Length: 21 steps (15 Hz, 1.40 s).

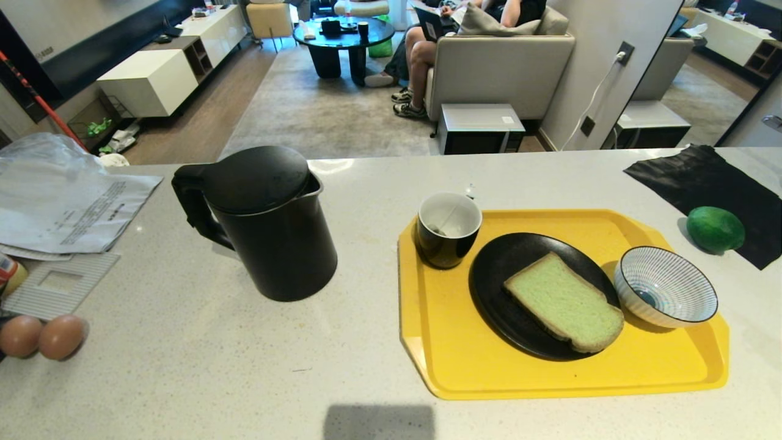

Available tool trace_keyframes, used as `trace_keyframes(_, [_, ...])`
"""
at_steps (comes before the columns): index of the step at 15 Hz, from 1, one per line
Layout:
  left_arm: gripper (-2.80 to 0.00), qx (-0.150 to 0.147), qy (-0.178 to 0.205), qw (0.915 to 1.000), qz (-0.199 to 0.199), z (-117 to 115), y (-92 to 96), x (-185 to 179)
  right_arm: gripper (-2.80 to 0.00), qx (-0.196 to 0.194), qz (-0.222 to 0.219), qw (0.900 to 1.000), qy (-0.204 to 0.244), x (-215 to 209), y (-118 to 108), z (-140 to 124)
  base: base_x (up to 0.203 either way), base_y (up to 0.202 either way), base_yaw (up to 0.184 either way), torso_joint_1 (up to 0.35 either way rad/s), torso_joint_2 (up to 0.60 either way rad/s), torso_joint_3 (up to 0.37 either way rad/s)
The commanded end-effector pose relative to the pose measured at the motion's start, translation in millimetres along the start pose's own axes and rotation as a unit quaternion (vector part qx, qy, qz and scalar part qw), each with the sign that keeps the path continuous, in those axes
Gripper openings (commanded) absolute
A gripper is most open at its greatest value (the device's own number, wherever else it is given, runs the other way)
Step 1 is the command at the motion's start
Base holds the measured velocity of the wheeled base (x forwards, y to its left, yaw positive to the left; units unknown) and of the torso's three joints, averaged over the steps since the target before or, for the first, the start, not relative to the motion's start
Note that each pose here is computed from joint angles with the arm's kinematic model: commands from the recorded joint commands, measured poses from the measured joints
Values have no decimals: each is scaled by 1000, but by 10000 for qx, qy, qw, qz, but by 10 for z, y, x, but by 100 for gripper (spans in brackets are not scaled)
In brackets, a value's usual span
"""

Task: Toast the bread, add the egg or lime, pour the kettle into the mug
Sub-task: Pick up the bread slice

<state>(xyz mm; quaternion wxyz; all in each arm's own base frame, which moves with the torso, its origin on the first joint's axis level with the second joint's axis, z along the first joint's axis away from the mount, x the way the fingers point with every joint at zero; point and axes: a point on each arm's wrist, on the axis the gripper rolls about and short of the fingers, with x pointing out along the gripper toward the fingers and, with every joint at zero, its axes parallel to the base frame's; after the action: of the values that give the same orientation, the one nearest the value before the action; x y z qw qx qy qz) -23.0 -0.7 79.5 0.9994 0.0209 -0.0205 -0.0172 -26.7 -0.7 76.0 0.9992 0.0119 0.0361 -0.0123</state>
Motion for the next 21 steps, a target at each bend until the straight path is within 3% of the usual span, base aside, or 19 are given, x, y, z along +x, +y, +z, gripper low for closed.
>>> trace_keyframes(1, [-280,-2,78,10000,1,-47,-2,11,-280,21,-12,10000,-11,-3,-1,7,0,0,0,0,0,0])
trace_keyframes(4, [-280,-2,78,10000,3,-47,-2,11,-280,12,-21,10000,4,-5,-1,7,0,0,0,0,0,0])
trace_keyframes(8, [-280,-2,78,10000,-2,-47,-1,11,-280,-3,-4,10000,31,-186,2,285,0,0,0,0,0,0])
trace_keyframes(10, [-280,-2,78,10000,-3,-47,-1,11,-280,-13,27,9998,181,-228,6,569,0,0,0,0,0,0])
trace_keyframes(12, [-280,-2,78,10000,1,-47,-2,11,-280,-38,3,9975,702,-57,16,935,0,0,0,0,0,0])
trace_keyframes(14, [-280,-2,78,10000,-2,-47,-1,11,-280,-63,-2,9945,1050,240,40,1440,0,0,0,0,0,0])
trace_keyframes(17, [-280,-2,78,10000,-2,-47,-1,11,-280,-90,-23,9929,1188,744,88,2100,0,0,0,0,0,0])
trace_keyframes(19, [-280,-2,78,10000,-4,-47,-2,11,-280,-109,-40,9909,1340,881,105,2341,0,0,0,0,0,0])
trace_keyframes(21, [-280,-2,78,10000,3,-47,-2,11,-280,-184,-141,9788,2037,884,104,2375,0,0,0,0,0,0])
